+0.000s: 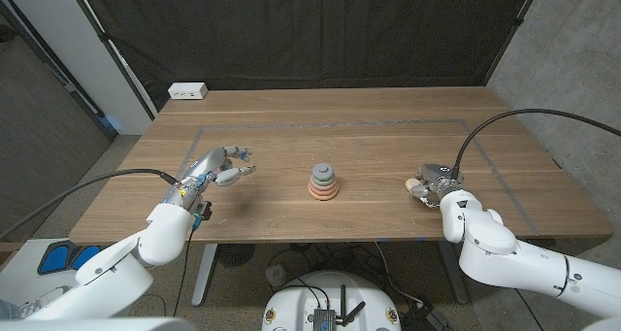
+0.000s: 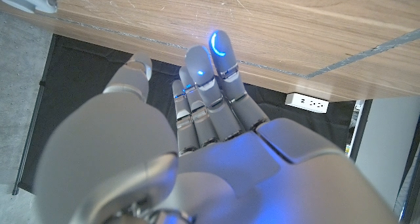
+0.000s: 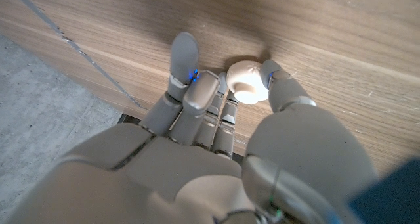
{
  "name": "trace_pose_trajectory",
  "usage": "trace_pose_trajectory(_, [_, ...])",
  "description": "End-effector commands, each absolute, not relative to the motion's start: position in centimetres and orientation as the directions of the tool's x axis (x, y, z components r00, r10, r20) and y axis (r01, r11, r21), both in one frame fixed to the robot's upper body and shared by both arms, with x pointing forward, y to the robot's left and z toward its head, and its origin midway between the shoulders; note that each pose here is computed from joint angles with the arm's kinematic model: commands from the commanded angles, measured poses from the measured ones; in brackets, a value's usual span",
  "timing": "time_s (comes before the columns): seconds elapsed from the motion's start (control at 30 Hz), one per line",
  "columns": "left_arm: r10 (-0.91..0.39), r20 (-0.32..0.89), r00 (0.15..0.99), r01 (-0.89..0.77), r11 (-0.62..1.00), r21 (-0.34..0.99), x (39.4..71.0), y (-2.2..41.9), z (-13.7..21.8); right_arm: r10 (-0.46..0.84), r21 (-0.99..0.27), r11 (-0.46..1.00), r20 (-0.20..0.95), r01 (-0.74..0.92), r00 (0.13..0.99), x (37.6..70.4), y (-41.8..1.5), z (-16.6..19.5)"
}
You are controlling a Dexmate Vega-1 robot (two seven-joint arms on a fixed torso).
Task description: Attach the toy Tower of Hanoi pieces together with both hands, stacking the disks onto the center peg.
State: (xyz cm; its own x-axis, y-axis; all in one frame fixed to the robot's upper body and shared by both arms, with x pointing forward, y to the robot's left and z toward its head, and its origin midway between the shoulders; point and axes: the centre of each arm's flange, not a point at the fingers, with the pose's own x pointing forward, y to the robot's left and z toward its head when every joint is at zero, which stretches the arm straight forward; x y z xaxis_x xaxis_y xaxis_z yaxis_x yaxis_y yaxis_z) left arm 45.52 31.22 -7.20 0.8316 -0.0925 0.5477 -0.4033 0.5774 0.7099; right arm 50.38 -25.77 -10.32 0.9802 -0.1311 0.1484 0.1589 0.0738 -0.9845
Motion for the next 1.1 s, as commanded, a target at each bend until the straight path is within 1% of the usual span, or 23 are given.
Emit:
trace_pose_trajectory(0.03, [-0.091,0.546,0.833,-0.401,0.58,0.709,45.6,31.4,-7.3,-0.133,-0.977,0.068,0.191,0.201,0.973,49.6,-25.6,-8.8])
trace_pose_trajectory(0.63, [-0.103,0.545,0.832,-0.389,0.592,0.706,46.1,31.1,-7.4,-0.115,-0.97,0.058,0.23,0.238,0.966,48.0,-24.9,-7.4])
trace_pose_trajectory(1.1, [-0.097,0.557,0.825,-0.409,0.578,0.706,46.0,31.2,-7.0,-0.071,-0.963,0.034,0.266,0.269,0.961,46.6,-24.4,-5.9])
